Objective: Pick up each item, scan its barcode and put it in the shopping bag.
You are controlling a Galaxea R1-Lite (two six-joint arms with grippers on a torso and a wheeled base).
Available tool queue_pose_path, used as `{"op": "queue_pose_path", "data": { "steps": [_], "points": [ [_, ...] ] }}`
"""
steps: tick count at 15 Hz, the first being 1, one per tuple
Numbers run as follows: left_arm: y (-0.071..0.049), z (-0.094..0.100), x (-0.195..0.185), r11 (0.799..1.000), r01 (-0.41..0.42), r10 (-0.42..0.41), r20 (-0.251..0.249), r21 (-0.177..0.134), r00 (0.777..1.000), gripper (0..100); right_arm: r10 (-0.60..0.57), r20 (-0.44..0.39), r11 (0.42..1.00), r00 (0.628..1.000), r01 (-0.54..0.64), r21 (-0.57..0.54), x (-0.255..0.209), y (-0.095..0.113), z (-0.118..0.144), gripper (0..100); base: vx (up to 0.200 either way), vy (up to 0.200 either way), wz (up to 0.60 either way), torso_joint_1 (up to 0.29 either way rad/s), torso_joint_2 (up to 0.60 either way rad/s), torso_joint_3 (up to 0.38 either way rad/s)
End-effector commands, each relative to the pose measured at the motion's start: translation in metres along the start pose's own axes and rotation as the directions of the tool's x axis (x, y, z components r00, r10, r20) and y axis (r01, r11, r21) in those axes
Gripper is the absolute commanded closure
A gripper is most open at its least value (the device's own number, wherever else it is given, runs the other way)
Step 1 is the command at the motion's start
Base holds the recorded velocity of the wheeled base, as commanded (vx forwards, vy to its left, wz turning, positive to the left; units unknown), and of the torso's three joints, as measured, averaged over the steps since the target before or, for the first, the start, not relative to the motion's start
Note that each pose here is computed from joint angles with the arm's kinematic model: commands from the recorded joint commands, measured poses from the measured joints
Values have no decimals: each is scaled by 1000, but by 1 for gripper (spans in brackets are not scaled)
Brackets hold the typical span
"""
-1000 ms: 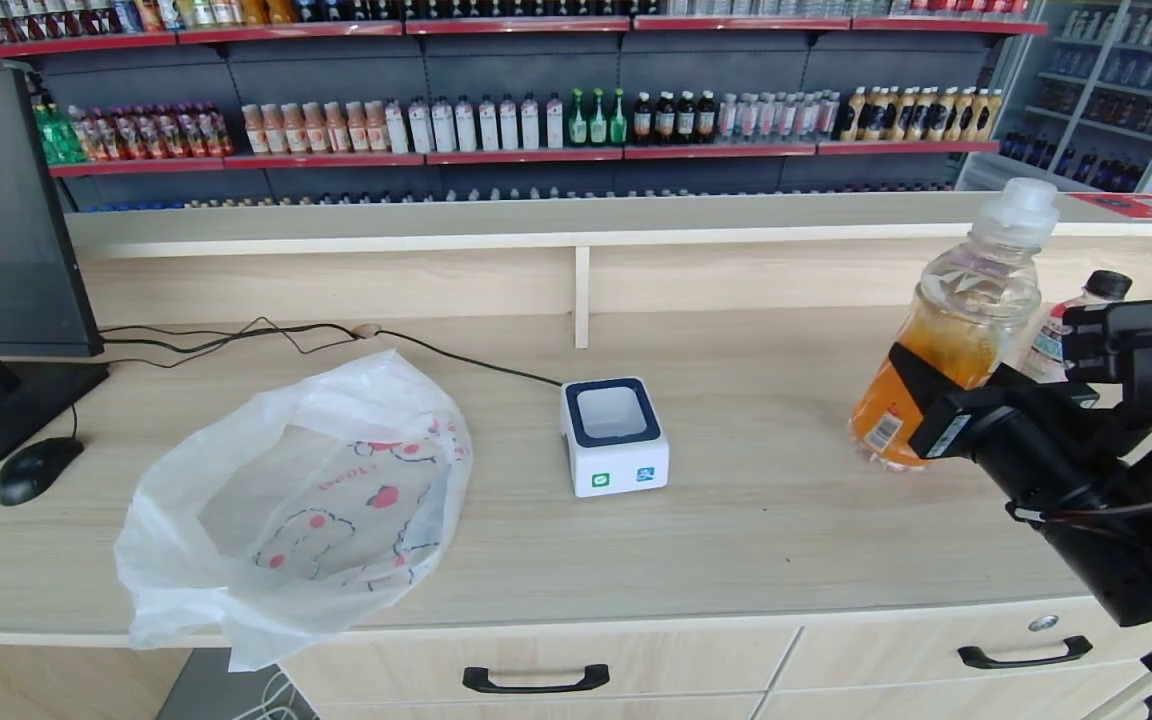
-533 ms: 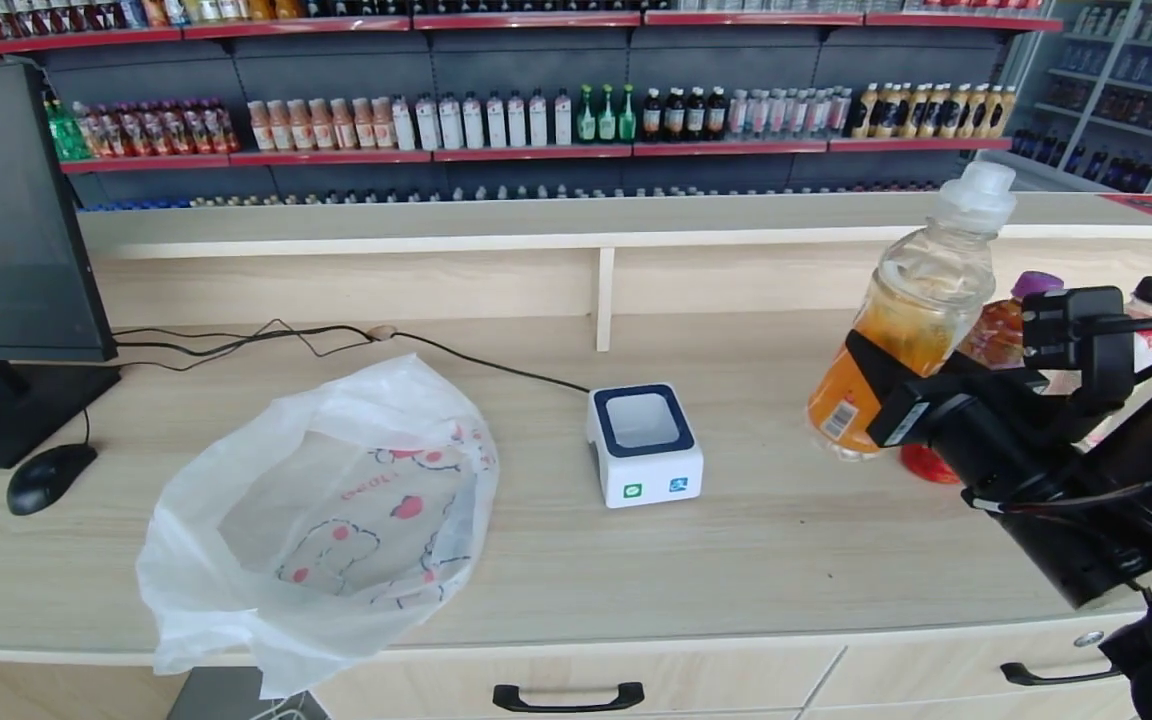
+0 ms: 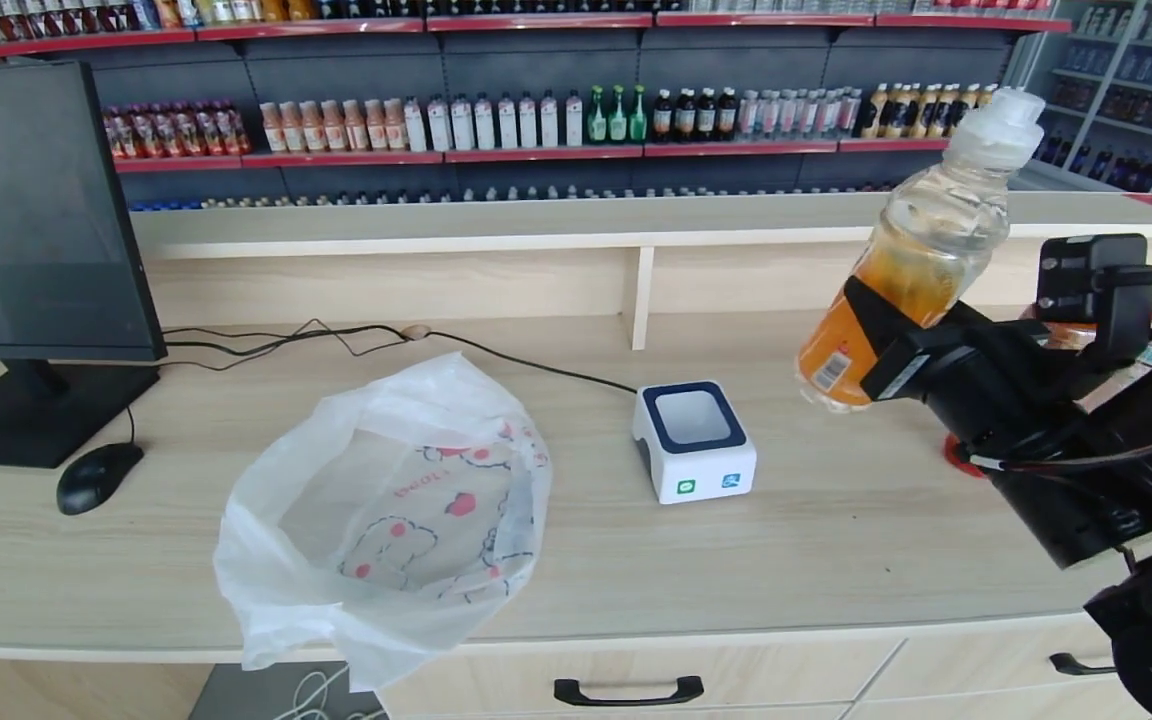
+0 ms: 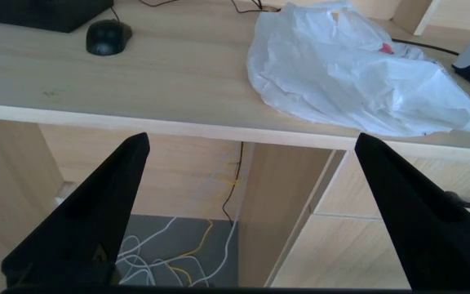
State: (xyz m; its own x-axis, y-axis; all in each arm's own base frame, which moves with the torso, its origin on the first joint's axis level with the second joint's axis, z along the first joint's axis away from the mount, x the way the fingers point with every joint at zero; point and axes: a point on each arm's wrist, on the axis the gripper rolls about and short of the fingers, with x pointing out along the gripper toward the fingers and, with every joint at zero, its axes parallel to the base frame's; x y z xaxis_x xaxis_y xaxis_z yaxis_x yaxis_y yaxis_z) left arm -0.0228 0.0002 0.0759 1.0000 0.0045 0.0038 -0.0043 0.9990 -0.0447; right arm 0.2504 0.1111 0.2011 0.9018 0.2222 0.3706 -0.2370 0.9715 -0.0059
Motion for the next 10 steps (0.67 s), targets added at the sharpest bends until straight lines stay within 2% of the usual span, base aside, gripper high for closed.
{"op": "queue_pose_path", "data": {
  "steps": [1,2,4,6,8,10],
  "points": [
    [0,0,0,1000,-2,2,2,0,1000,0,71,4,997,997,-71,-12,9,5,-5,100,0,0,0,0,0,0],
    [0,0,0,1000,0,0,2,-1,1000,0,124,1,992,992,-124,-35,14,8,-10,100,0,0,0,0,0,0],
    [0,0,0,1000,-2,2,2,-1,1000,0,145,29,987,989,-143,-74,25,11,-10,100,0,0,0,0,0,0],
    [0,0,0,1000,-3,3,1,-1,1000,0,180,22,976,983,-176,-128,28,19,-16,100,0,0,0,0,0,0],
    [0,0,0,1000,-2,2,1,-3,1000,0,302,30,917,953,-282,-281,30,24,-18,100,0,0,0,0,0,0],
    [0,0,0,1000,-3,3,1,-3,1000,0,380,14,863,925,-350,-364,29,31,-26,100,0,0,0,0,0,0]
  ]
}}
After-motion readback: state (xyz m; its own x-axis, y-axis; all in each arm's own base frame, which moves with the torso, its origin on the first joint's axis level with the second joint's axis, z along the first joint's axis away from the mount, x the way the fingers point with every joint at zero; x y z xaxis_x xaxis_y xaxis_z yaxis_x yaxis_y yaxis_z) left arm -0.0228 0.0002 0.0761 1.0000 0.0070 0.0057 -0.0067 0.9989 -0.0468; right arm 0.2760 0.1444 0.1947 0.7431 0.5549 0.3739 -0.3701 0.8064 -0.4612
